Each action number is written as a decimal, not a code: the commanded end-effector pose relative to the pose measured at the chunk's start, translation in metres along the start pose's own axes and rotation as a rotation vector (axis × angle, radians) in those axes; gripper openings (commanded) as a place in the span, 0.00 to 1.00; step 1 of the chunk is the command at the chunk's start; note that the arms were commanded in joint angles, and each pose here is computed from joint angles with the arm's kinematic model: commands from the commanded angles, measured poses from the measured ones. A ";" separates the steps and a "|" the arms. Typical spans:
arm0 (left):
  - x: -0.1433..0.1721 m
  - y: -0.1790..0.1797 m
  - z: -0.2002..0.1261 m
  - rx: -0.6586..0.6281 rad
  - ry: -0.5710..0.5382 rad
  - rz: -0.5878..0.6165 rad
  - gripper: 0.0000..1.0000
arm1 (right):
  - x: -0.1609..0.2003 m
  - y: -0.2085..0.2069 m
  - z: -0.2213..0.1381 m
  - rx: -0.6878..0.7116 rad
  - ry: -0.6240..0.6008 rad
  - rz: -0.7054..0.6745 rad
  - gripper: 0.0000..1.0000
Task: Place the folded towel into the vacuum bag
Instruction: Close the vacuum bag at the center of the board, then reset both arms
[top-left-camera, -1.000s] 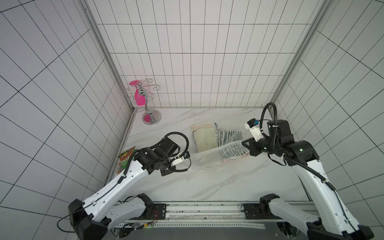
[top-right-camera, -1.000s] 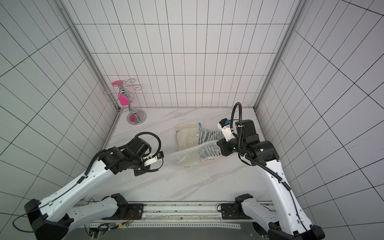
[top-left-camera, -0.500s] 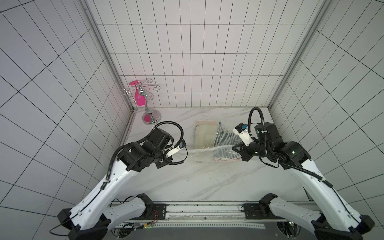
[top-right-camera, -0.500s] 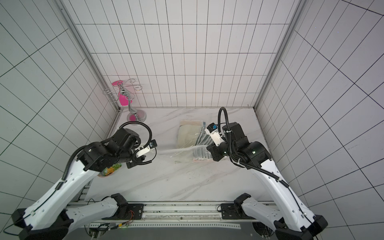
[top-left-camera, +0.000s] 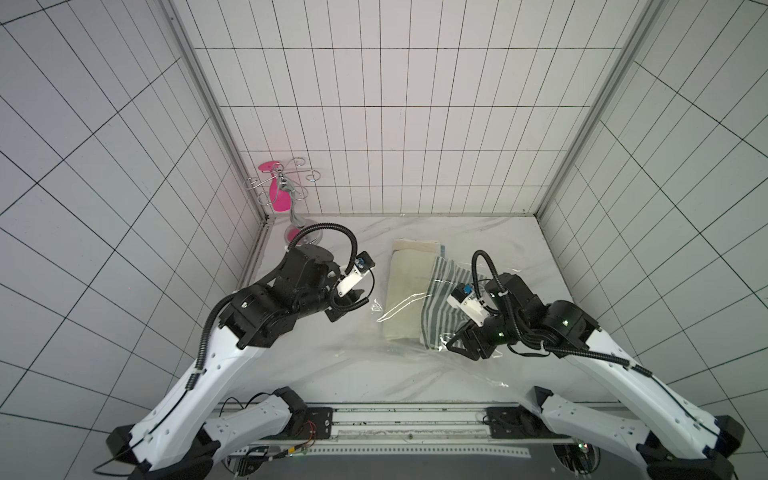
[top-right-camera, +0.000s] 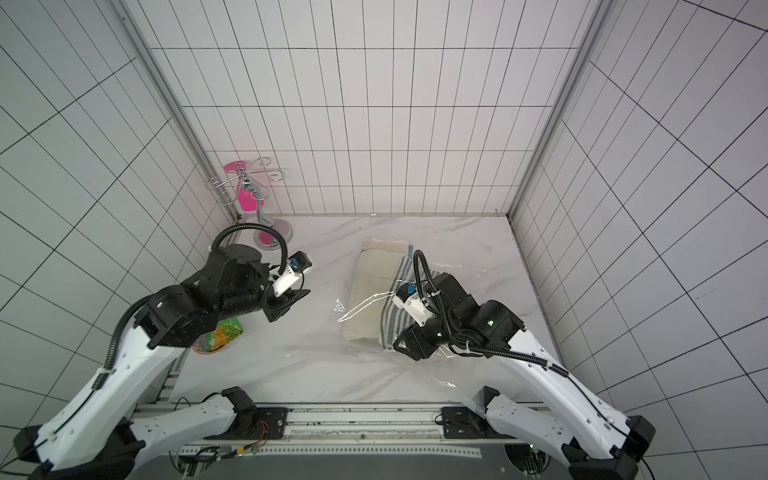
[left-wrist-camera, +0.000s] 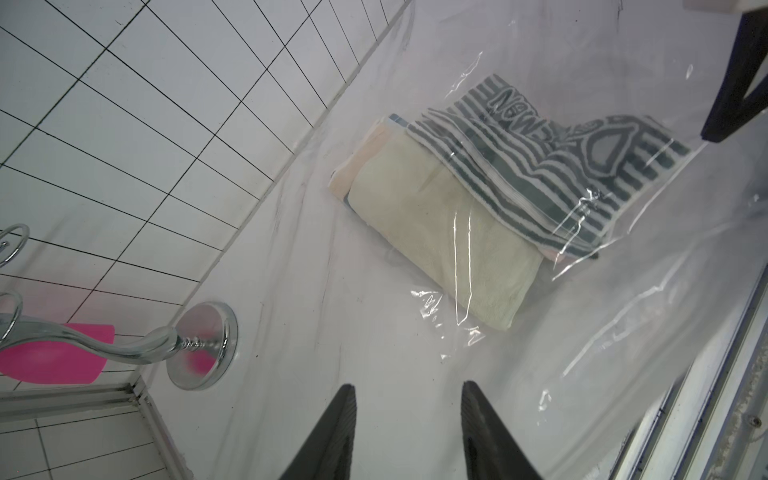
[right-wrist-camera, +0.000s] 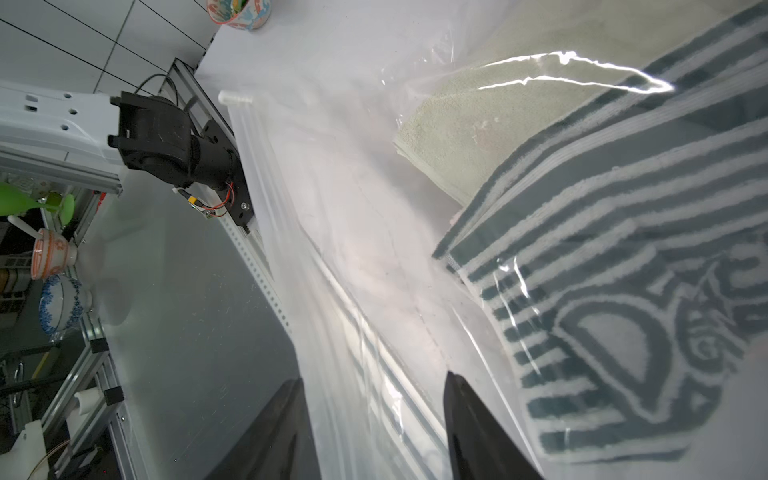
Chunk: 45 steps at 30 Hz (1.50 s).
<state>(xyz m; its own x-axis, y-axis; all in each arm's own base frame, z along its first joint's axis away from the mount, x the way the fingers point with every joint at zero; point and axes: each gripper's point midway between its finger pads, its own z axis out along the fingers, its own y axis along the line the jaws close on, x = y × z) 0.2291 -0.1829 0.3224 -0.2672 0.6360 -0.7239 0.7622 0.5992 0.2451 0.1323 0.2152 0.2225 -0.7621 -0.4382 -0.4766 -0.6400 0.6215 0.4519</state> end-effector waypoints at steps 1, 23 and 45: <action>-0.024 0.009 0.020 -0.016 -0.068 -0.144 0.40 | -0.009 0.015 -0.003 -0.096 -0.001 0.150 0.71; 0.028 -0.075 0.223 0.209 0.192 -0.476 0.35 | -0.034 -0.240 0.074 0.439 -0.021 0.776 0.64; 0.108 0.013 0.261 -0.096 0.383 -0.642 0.34 | -0.099 -0.222 0.089 0.391 -0.066 0.617 0.67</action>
<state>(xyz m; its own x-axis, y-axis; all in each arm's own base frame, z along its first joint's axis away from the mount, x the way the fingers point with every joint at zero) 0.3678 -0.2539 0.0809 -0.8166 0.3042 -0.4906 0.4075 0.9057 -0.1166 0.3923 0.1951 0.0962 -0.9582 0.0258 -0.2849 -0.0803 0.9315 0.3547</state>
